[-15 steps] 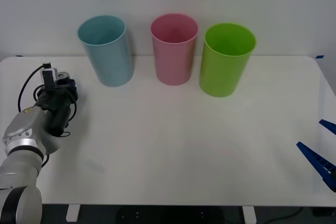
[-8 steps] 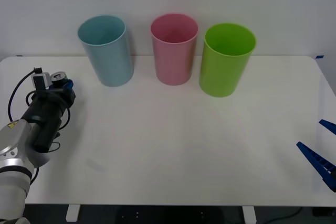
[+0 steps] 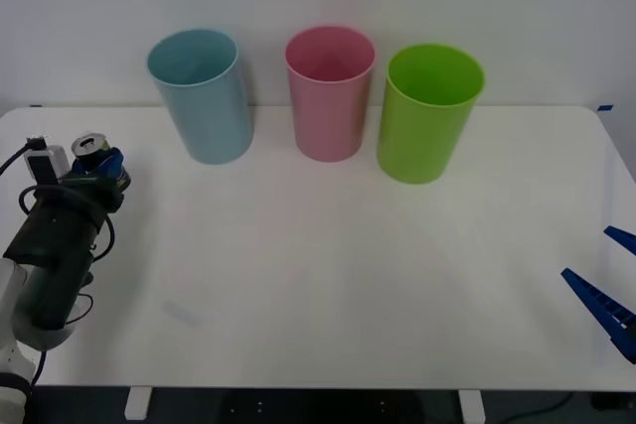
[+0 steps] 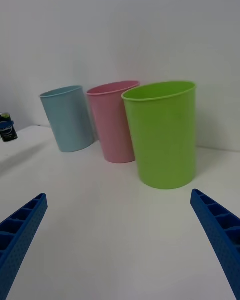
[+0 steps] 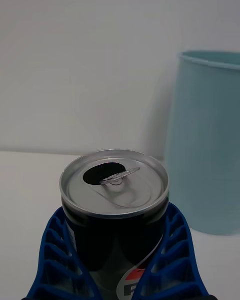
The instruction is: Grasp the object on the table and drop it into the matching bin: aluminum can to the light blue bin, PET bottle to the pink bin.
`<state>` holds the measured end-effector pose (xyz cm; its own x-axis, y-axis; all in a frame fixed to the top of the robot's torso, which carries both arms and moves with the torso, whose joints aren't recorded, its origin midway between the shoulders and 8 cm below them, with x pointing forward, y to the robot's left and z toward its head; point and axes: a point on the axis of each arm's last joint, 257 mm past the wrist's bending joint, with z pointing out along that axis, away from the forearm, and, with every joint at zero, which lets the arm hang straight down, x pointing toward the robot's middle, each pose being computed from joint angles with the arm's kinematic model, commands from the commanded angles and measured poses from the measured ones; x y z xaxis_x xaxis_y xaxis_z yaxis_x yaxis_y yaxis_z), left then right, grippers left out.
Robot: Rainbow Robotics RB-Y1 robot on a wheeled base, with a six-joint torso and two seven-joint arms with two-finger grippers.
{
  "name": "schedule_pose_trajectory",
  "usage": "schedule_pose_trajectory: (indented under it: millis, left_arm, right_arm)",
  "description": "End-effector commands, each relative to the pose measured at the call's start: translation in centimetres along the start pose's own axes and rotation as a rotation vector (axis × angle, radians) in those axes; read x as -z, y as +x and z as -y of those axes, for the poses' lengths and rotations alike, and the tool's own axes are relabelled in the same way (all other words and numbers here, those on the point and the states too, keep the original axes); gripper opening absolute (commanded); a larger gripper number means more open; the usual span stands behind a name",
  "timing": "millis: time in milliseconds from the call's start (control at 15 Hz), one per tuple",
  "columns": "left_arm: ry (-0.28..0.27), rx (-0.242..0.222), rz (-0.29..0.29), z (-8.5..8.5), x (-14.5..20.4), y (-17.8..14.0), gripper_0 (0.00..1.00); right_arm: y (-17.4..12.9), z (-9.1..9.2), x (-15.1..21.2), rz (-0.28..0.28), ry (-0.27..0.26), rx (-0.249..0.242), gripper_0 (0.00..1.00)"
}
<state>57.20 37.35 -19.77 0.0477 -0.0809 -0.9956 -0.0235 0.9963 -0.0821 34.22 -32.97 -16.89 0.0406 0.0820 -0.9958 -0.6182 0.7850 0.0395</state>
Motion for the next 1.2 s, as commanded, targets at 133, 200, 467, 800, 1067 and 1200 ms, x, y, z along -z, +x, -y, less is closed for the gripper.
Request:
schedule_pose_trajectory:
  millis: [133,200,467,800,1067,1200]
  left_arm:
    - [0.03,0.025,0.079,0.9,1.6,-3.9,0.0]
    - [0.041,0.025,0.101,1.3,2.0,-5.0,0.0]
    - [0.102,0.123,0.182,3.0,2.6,-9.9,0.0]
    - [0.181,0.208,0.262,5.2,2.7,-15.3,0.0]
    - [0.207,0.189,0.305,6.4,1.8,-17.9,0.0]
    - [0.218,0.172,0.314,7.4,0.4,-18.7,0.0]
  right_arm:
    - [0.0,0.0,0.0,0.0,0.0,0.0,1.0]
    - [0.0,0.0,0.0,0.0,0.0,0.0,1.0]
    - [0.0,0.0,0.0,0.0,0.0,0.0,1.0]
    - [0.0,0.0,0.0,0.0,0.0,0.0,1.0]
    - [0.0,0.0,0.0,0.0,0.0,0.0,1.0]
    - [0.0,0.0,0.0,0.0,0.0,0.0,1.0]
